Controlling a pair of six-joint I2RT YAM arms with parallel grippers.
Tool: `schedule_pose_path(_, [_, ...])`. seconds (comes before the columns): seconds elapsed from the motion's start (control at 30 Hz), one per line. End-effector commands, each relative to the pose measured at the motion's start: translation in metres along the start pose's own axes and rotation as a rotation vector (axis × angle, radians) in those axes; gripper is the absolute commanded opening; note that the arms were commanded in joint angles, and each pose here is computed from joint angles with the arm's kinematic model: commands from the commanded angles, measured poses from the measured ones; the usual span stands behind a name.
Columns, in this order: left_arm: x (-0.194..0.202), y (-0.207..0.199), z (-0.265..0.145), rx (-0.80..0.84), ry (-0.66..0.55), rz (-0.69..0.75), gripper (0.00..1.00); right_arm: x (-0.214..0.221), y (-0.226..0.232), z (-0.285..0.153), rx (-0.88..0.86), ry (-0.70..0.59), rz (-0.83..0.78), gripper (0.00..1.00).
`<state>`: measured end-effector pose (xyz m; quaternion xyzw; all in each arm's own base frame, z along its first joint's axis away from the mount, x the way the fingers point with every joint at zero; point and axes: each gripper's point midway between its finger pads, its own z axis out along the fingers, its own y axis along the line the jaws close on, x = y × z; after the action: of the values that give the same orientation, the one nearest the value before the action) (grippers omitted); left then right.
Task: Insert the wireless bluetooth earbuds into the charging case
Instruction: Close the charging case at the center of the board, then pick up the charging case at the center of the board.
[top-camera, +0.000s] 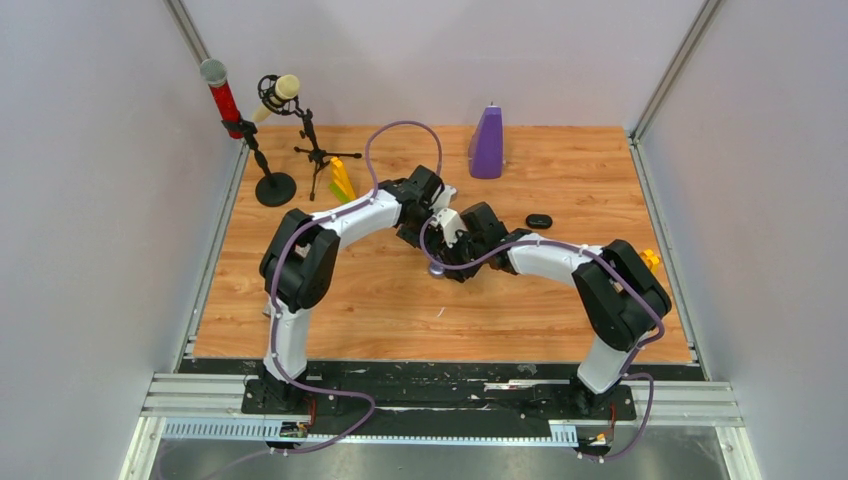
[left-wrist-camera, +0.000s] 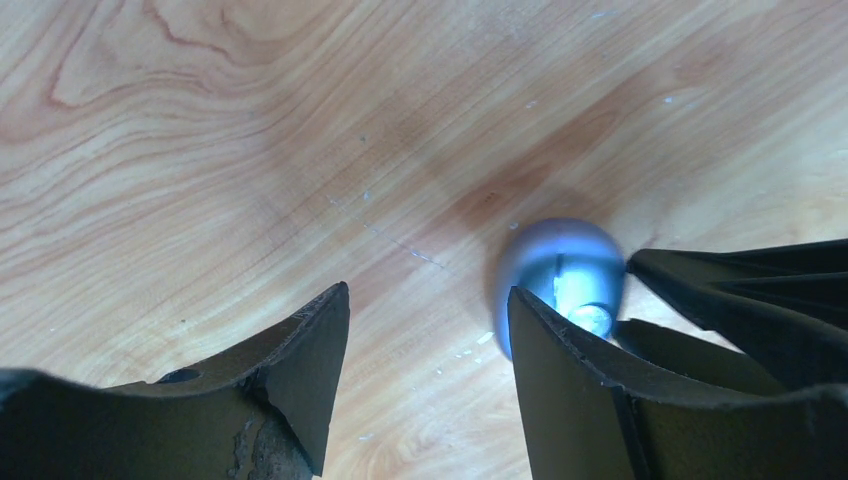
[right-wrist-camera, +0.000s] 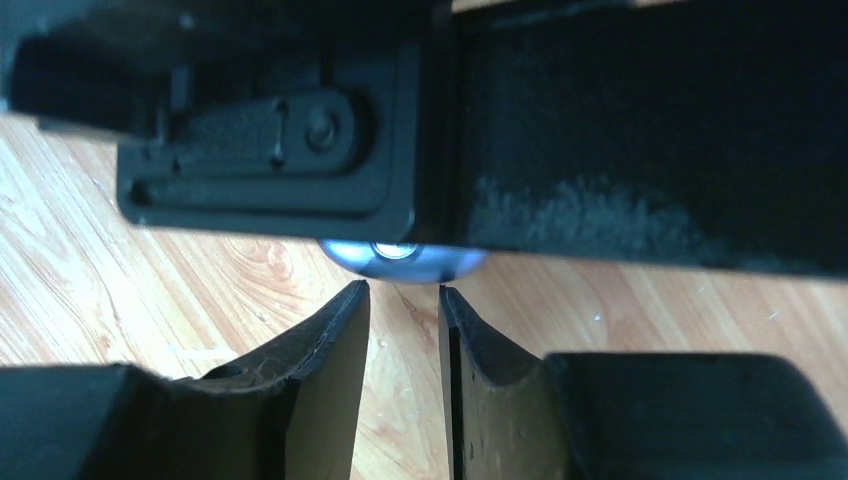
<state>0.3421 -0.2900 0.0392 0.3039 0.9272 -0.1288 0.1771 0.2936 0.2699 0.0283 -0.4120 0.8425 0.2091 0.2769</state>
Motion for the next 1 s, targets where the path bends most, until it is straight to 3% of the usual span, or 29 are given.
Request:
schedule_pose_path(0.0, [-0.042, -0.048, -0.061, 0.184, -0.177, 0.0, 0.68, 0.0, -0.007, -0.001, 0.038, 0.007, 0.046, 0.32])
schedule_pose_path(0.23, [-0.041, -0.018, -0.056, 0.081, -0.179, -0.036, 0.68, -0.004, -0.008, -0.005, 0.043, -0.008, 0.039, 0.32])
schedule_pose_path(0.4, [-0.037, -0.004, -0.051, 0.075, -0.169, -0.057, 0.74, -0.019, -0.008, -0.038, -0.014, -0.057, 0.022, 0.35])
schedule_pose_path(0.7, [-0.027, -0.027, -0.046, 0.18, -0.131, -0.009, 0.99, -0.024, 0.002, -0.125, 0.016, -0.134, -0.147, 0.73])
schedule_pose_path(0.97, [-0.015, -0.045, -0.034, 0.095, -0.098, 0.162, 1.0, -0.043, -0.019, -0.194, 0.149, -0.356, -0.138, 0.87])
